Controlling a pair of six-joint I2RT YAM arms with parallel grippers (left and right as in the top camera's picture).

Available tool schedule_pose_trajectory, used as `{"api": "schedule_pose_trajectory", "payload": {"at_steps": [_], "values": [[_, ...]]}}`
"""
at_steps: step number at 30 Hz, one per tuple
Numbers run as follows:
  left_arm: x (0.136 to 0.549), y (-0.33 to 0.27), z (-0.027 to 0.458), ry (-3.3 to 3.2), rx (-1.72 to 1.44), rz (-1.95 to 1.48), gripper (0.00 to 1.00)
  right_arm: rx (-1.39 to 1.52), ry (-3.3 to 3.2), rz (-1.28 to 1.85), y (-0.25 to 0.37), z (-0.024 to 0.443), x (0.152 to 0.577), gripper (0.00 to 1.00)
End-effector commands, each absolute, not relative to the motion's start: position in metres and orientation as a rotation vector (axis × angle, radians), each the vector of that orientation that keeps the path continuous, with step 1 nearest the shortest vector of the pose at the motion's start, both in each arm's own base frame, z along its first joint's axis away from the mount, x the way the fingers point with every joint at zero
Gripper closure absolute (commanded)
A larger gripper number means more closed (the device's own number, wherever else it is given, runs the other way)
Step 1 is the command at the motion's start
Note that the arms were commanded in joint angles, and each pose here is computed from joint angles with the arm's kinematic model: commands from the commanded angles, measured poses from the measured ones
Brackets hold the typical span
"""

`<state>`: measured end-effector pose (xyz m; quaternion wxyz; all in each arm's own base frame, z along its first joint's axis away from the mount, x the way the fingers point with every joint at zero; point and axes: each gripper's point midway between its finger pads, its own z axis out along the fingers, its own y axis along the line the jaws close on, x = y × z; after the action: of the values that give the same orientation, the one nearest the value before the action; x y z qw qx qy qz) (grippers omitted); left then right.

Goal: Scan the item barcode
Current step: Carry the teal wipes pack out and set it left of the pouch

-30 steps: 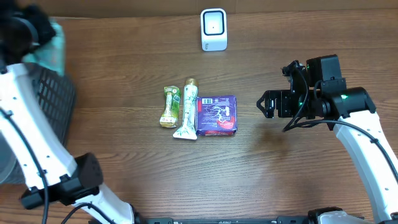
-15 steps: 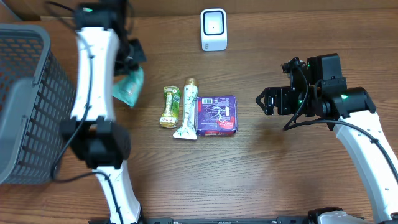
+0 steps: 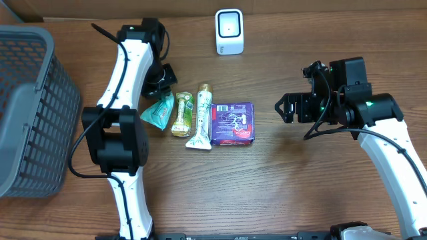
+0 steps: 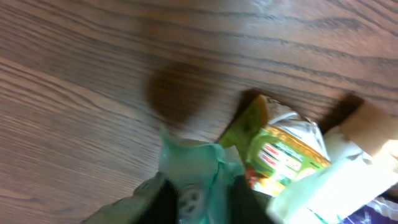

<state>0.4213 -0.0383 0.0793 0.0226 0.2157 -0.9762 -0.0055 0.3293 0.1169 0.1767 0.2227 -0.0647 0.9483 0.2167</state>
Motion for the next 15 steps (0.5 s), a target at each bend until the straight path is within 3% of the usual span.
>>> {"api": "schedule_pose_trajectory", "payload": {"at_steps": [1, 2, 4, 9, 15], "values": [[0.422, -0.046, 0.086, -3.043, 0.641, 0.016, 0.49, -0.171, 2.618, 0.603, 0.116, 0.175, 0.33, 0.0], [0.421, -0.045, 0.086, -3.046, 0.621, 0.016, 0.42, -0.171, 2.618, 0.603, 0.116, 0.175, 0.33, 0.0], [0.421, -0.045, 0.087, -3.054, 0.585, 0.016, 0.4, -0.171, 2.617, 0.602, 0.116, 0.175, 0.33, 0.0], [0.423, -0.045, 0.099, -3.072, 0.573, 0.023, 0.41, -0.173, 2.61, 0.603, 0.116, 0.176, 0.332, 0.0], [0.443, -0.047, 0.177, -3.282, 0.543, 0.116, 0.43, -0.173, 2.611, 0.603, 0.116, 0.176, 0.332, 0.0]]}}
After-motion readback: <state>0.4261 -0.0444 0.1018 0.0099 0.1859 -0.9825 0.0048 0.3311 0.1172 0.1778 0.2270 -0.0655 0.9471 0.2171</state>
